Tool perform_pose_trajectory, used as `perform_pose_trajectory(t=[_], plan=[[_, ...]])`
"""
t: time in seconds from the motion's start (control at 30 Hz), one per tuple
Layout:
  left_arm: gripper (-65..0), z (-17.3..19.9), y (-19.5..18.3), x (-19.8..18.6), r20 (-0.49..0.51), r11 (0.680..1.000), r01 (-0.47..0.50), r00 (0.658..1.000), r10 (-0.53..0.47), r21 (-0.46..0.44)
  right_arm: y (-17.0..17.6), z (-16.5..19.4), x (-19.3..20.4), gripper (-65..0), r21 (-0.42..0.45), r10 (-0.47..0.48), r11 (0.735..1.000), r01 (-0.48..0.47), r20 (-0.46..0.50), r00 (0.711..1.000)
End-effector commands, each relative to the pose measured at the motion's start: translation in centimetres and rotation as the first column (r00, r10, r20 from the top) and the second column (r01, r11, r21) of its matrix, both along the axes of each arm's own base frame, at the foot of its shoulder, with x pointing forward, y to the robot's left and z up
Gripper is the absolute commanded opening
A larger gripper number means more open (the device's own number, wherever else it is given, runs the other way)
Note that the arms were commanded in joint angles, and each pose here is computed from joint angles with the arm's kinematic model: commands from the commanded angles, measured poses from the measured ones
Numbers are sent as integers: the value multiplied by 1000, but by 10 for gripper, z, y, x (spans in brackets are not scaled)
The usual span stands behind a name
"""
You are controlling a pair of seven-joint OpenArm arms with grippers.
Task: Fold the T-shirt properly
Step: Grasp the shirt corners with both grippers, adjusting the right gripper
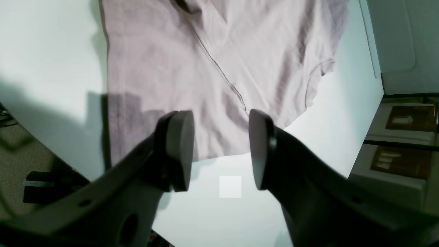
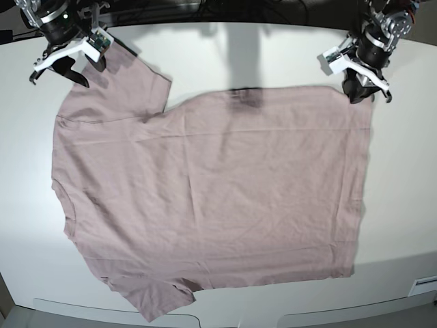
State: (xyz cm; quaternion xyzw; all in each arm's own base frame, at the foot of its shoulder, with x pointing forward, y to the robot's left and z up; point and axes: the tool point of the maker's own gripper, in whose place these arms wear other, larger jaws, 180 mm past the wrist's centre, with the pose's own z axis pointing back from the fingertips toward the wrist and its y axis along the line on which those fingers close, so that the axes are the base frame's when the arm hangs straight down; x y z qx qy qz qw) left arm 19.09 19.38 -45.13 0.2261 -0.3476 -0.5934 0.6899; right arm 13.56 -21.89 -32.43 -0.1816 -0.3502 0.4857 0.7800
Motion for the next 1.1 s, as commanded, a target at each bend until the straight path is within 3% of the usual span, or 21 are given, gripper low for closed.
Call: perform_pose_trajectory(t=[0.0,0.07,0.17,0.27,0.33,0.43,0.6,0.97,1.07], plan=[[-573,2,10,8,34,999,-20,999,18,43,3,8,3,-383,6,17,1000,-17,26,1000],[-646,2,10,8,35,999,-20,999,18,43,3,8,3,-383,6,17,1000,-17,26,1000],[-650,2,8,8,37,999,-14,999,13,38,5,6,2,-383,7,26,1000,-26,12,1000],[-650,2,9,8,36,999,-14,999,13,39,15,-9,-15,-382,22,106,994,-105,-107,989],[-650,2,9,8,36,999,-14,999,13,40,23,-21,-35,-382,40,194,981,-190,-227,954],[-650,2,9,7,33,999,-15,999,13,41,18,-21,-38,-380,18,210,977,-212,-250,945],[-650,1,10,6,31,999,-19,999,18,44,-4,-26,-41,-308,-75,169,977,-200,-302,938],[-650,1,10,6,30,999,-19,999,18,44,-47,-65,-68,-307,-114,96,980,-160,-432,897],[-650,1,10,6,30,999,-19,999,18,44,-53,-67,-64,-307,-118,79,984,-137,-403,912]])
